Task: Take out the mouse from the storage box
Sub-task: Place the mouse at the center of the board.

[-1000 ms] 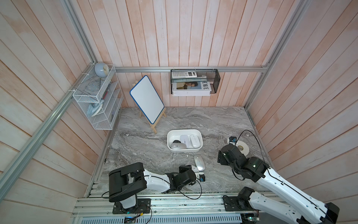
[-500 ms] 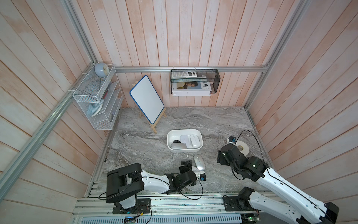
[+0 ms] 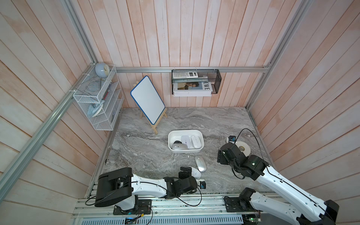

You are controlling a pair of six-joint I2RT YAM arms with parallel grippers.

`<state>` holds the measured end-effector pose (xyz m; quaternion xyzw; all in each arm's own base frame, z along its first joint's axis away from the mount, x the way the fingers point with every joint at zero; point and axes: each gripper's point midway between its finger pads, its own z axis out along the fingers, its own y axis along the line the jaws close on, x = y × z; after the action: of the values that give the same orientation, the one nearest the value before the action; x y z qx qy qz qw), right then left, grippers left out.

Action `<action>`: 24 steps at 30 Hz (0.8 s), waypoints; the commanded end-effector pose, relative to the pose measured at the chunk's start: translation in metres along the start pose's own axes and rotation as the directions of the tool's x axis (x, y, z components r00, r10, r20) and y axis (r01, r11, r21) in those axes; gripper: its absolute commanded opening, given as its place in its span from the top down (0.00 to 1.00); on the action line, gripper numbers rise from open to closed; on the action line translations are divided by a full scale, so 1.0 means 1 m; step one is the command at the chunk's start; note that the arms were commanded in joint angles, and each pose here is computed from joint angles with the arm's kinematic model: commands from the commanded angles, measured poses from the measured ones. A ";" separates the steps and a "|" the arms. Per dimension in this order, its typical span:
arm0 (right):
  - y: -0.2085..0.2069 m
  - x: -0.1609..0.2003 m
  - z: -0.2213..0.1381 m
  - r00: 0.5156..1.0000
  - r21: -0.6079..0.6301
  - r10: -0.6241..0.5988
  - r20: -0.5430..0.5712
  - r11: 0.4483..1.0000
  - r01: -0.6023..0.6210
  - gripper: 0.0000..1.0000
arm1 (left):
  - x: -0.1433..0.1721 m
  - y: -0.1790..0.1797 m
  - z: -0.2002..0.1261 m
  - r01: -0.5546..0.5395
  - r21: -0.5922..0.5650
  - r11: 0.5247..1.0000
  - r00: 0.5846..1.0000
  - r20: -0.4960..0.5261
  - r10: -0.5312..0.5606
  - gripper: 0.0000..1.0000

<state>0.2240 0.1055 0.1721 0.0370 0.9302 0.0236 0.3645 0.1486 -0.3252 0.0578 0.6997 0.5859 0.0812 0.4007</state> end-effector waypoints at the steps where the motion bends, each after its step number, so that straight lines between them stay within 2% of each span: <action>1: 0.004 -0.007 -0.005 1.000 -0.014 -0.013 0.002 1.000 0.013 0.22 | -0.016 0.023 -0.016 0.064 -0.051 0.997 0.997 0.055 -0.061 0.00; 4: 0.008 -0.005 -0.003 1.000 -0.026 -0.022 -0.014 0.999 0.022 0.23 | -0.024 0.042 -0.030 0.116 -0.107 0.988 0.988 0.111 -0.104 0.00; 8: 0.012 -0.002 0.001 0.999 -0.033 -0.031 -0.036 0.999 0.030 0.23 | -0.028 0.081 -0.043 0.256 -0.185 0.949 0.959 0.170 -0.226 0.00; 10: 0.015 -0.003 0.002 0.999 -0.038 -0.032 -0.041 0.999 0.031 0.23 | -0.024 0.102 -0.043 0.345 -0.219 0.913 0.934 0.181 -0.309 0.00; 12: 0.019 -0.005 0.002 0.999 -0.046 -0.031 -0.043 0.999 0.029 0.22 | -0.018 0.130 -0.044 0.449 -0.288 0.846 0.893 0.185 -0.410 0.00; 14: 0.022 -0.007 0.002 0.998 -0.052 -0.035 -0.044 0.998 0.033 0.22 | -0.011 0.150 -0.044 0.500 -0.347 0.793 0.866 0.183 -0.466 0.00; 16: 0.026 -0.010 0.003 0.998 -0.057 -0.040 -0.047 0.998 0.037 0.22 | -0.002 0.171 -0.048 0.562 -0.425 0.709 0.823 0.208 -0.528 0.00; 18: 0.032 -0.012 0.004 0.997 -0.069 -0.056 -0.054 0.996 0.052 0.22 | 0.014 0.200 -0.057 0.621 -0.539 0.569 0.762 0.247 -0.598 0.00; 20: 0.038 -0.014 0.008 0.996 -0.071 -0.067 -0.066 0.996 0.062 0.22 | 0.039 0.224 -0.068 0.663 -0.621 0.417 0.685 0.279 -0.673 0.00; 22: 0.044 -0.016 0.011 0.994 -0.075 -0.080 -0.075 0.994 0.075 0.23 | 0.063 0.239 -0.071 0.698 -0.638 0.326 0.611 0.292 -0.736 0.00; 24: 0.053 -0.018 0.015 0.991 -0.090 -0.105 -0.088 0.991 0.098 0.22 | 0.097 0.252 -0.074 0.734 -0.643 0.220 0.506 0.301 -0.808 0.00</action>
<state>0.2436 0.1450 0.1723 -0.0087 0.9450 0.0359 0.3250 0.3044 -0.2468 0.2236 0.2277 0.7636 0.1248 0.5912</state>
